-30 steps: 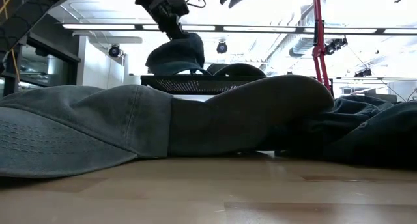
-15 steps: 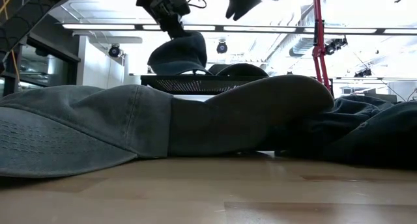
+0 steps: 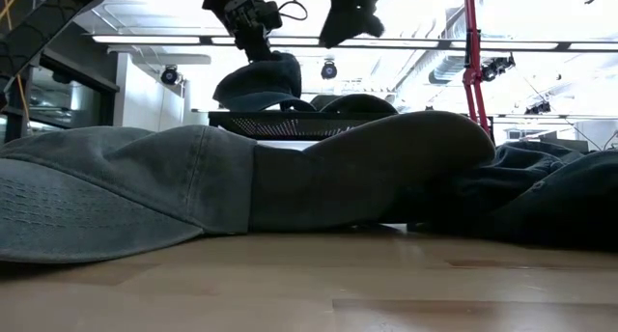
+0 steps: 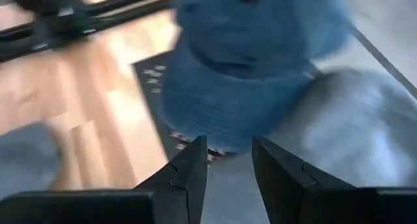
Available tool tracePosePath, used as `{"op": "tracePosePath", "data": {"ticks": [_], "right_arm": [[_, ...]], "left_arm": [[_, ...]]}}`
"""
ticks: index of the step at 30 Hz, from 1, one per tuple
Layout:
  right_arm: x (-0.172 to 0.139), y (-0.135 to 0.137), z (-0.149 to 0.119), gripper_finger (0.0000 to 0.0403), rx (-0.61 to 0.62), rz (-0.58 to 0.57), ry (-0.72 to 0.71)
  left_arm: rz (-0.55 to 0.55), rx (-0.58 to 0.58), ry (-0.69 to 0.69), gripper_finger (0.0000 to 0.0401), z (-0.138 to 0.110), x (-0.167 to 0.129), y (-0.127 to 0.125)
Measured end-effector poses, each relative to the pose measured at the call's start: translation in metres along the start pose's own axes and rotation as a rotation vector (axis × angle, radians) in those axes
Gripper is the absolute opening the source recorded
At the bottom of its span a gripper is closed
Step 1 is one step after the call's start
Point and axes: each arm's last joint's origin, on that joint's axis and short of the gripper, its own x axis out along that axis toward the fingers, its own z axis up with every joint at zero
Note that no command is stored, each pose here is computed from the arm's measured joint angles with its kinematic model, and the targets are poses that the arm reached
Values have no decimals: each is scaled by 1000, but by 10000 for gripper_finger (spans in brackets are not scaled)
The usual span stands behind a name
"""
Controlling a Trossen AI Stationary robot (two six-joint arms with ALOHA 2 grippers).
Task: Pick & Place hat
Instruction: Put the left blue cap on the shelf
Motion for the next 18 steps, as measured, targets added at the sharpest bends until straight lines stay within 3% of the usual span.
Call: {"op": "tracePosePath", "data": {"ticks": [9,13,18], "right_arm": [[24,-8,0,114,-294,39,8],[32,-11,7,114,-294,-35,-55],[32,-18,16,114,-409,-120,-134]], "left_arm": [[5,-31,-4,0,1,0,0],[1,-33,-2,0,1,0,0],[-7,-32,-10,0,1,0,0]]}}
